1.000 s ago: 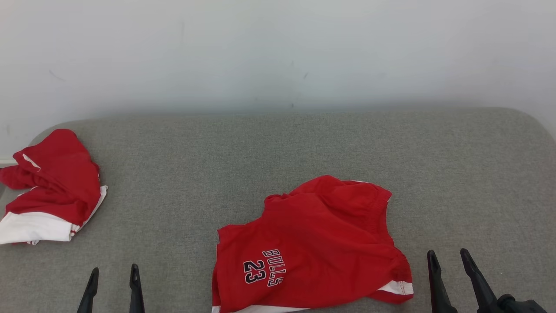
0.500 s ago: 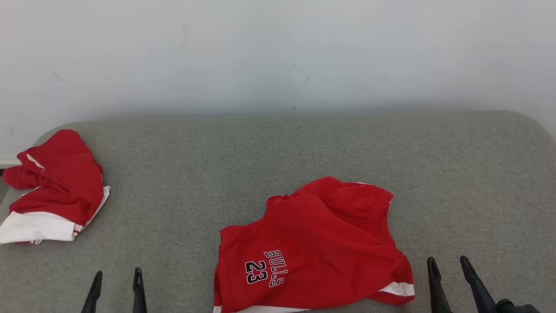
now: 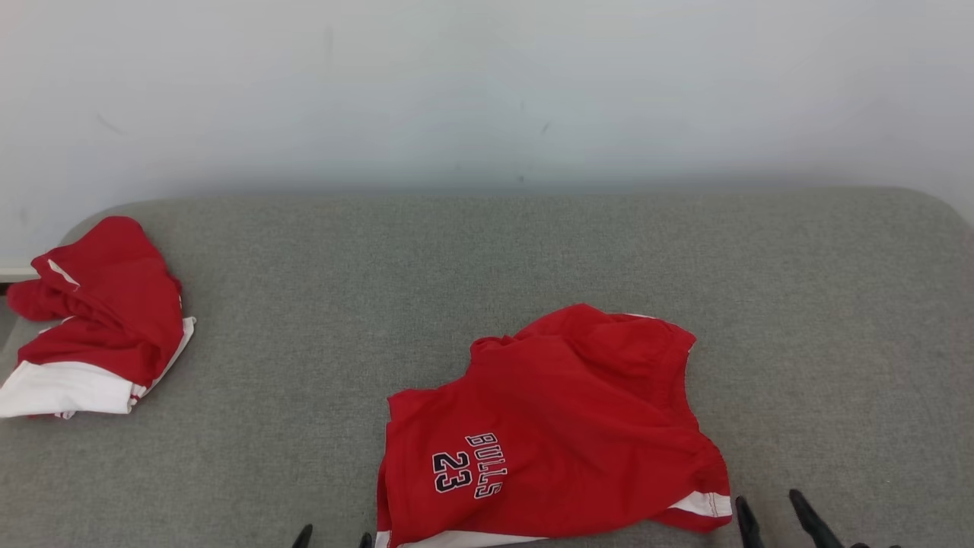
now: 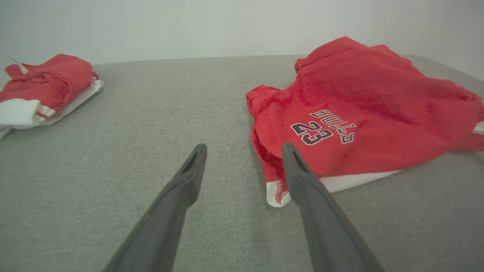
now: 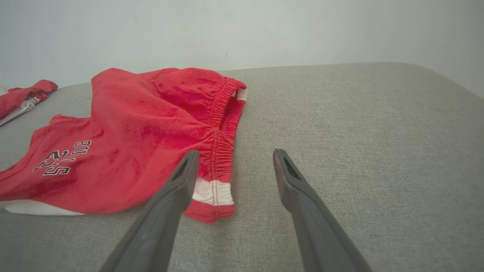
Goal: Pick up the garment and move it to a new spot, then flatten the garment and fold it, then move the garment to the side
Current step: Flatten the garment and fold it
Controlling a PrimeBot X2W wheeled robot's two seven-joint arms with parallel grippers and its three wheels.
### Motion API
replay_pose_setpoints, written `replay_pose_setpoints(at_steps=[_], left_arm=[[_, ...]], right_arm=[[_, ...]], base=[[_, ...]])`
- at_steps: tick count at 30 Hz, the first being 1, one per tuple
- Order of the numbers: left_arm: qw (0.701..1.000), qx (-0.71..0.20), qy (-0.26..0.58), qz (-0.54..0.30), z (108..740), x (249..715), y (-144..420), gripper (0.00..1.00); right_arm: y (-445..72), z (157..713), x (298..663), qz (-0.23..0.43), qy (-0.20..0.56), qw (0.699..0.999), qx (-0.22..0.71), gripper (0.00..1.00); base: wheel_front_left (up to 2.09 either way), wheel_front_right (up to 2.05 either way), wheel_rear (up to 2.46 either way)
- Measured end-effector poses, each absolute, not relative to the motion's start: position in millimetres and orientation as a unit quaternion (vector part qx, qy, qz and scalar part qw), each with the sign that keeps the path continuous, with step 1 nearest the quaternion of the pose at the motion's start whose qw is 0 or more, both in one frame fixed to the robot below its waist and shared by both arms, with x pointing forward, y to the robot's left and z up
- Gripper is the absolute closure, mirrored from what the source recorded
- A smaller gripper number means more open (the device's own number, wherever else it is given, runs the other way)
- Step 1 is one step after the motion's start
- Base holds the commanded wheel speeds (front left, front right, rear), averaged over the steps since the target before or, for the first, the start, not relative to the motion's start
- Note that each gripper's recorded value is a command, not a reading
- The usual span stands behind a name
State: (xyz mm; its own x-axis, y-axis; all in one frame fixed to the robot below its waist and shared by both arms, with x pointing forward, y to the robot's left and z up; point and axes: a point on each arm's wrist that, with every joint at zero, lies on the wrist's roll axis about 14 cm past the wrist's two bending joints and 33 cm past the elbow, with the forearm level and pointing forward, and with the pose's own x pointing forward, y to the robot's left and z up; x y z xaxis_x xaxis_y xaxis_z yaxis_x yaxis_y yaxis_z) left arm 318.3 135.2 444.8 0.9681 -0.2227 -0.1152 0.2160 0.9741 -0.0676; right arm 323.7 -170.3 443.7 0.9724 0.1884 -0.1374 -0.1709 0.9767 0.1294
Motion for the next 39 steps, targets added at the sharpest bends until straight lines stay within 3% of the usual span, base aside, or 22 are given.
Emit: replay_pose_setpoints(at_steps=[11, 26, 27, 28, 39], left_arm=[[0.977, -0.041, 0.156, -0.141, 390.3, 322.3, 115.3, 0.00], [0.968, -0.029, 0.162, -0.189, 387.2, 333.9, 90.8, 0.00], [0.968, -0.030, 0.162, -0.189, 387.3, 334.1, 90.3, 0.35], [0.967, -0.032, 0.166, -0.189, 385.6, 333.4, 90.2, 1.00], [0.968, -0.043, 0.153, -0.194, 394.8, 339.5, 88.9, 1.00]], right_arm=[[-162.7, 398.8, 327.3, 0.114, 0.151, 0.981, 0.048, 0.00], [-146.9, 385.2, 341.6, 0.155, 0.175, 0.972, 0.029, 0.00], [-145.2, 386.2, 342.9, 0.158, 0.173, 0.972, 0.029, 0.51], [-143.2, 386.1, 343.3, 0.163, 0.174, 0.971, 0.029, 1.00], [-125.0, 403.6, 343.7, 0.201, 0.146, 0.968, 0.032, 1.00]], base=[[0.00, 0.00, 0.00], [0.00, 0.00, 0.00], [0.00, 0.00, 0.00], [0.00, 0.00, 0.00], [0.00, 0.00, 0.00]])
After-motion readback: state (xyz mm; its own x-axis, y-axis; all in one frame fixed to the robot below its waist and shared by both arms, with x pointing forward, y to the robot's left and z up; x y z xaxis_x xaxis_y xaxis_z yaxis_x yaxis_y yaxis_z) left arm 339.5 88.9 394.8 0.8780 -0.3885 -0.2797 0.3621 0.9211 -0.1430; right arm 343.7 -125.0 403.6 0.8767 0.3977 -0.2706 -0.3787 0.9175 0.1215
